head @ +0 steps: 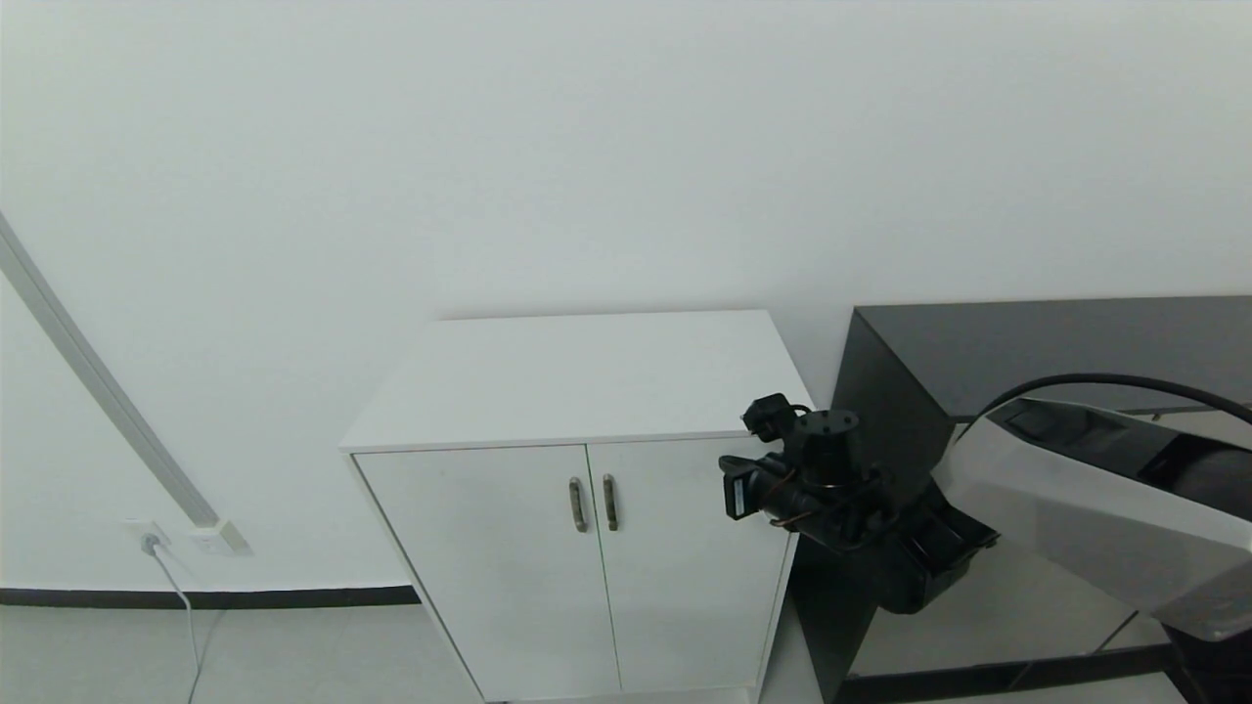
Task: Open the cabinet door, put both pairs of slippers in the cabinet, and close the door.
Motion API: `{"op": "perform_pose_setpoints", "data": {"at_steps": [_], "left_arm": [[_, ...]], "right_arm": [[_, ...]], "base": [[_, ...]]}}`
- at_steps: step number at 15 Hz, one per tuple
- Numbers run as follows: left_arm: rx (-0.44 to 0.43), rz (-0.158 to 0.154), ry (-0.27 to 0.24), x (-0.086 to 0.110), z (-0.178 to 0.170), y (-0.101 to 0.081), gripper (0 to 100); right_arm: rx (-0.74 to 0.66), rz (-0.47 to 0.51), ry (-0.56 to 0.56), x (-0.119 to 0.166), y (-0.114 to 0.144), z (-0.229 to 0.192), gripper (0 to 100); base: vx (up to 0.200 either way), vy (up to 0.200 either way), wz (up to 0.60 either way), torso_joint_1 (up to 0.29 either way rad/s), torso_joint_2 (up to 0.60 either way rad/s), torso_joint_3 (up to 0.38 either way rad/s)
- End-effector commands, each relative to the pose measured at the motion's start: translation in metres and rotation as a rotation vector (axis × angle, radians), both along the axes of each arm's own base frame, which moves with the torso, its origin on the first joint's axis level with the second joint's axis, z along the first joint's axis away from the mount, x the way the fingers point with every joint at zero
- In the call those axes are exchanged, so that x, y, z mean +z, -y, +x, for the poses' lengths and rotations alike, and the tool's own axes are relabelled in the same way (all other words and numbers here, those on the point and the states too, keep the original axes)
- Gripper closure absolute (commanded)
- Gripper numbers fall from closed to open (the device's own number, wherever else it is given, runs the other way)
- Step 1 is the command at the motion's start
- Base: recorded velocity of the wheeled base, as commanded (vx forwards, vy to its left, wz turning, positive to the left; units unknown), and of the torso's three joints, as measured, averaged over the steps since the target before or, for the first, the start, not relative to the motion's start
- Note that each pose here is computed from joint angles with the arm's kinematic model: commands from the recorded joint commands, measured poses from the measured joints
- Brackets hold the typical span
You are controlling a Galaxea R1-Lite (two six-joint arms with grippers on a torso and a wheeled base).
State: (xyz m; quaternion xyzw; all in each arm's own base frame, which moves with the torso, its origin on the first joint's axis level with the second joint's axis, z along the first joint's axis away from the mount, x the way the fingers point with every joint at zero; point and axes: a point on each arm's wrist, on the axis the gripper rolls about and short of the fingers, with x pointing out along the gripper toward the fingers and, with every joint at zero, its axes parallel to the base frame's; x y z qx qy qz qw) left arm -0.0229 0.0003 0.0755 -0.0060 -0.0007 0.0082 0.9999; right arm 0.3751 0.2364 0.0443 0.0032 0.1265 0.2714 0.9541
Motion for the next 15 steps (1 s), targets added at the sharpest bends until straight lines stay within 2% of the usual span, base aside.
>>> {"op": "perform_pose_setpoints", "data": {"at_steps": [1,3,7,10,14,15], "left_arm": [[0.000,0.000,-0.001,0.000,0.000,0.000,100],[0.000,0.001,-0.001,0.000,0.000,0.000,100],[-0.001,0.001,-0.001,0.000,0.000,0.000,100],[-0.001,0.001,-0.001,0.000,0.000,0.000,100],[-0.003,0.001,-0.001,0.000,0.000,0.000,100],[-0.003,0.001,-0.001,0.000,0.000,0.000,100]], "right_arm": [[-0.001,0.009,0.017,0.011,0.006,-0.012,100],[-0.005,0.014,0.025,0.015,0.014,-0.024,100],[-0.147,0.008,0.063,0.017,0.044,-0.044,100],[-0.223,0.017,0.087,0.023,0.077,-0.059,100],[-0.351,0.003,0.082,0.035,0.139,-0.095,100],[-0.364,-0.002,0.083,0.036,0.144,-0.099,100]], "base": [[0.000,0.000,0.00,0.000,0.00,0.000],[0.000,0.000,0.00,0.000,0.00,0.000],[0.000,0.000,0.00,0.000,0.00,0.000],[0.000,0.000,0.00,0.000,0.00,0.000],[0.000,0.000,0.00,0.000,0.00,0.000],[0.000,0.000,0.00,0.000,0.00,0.000]]}}
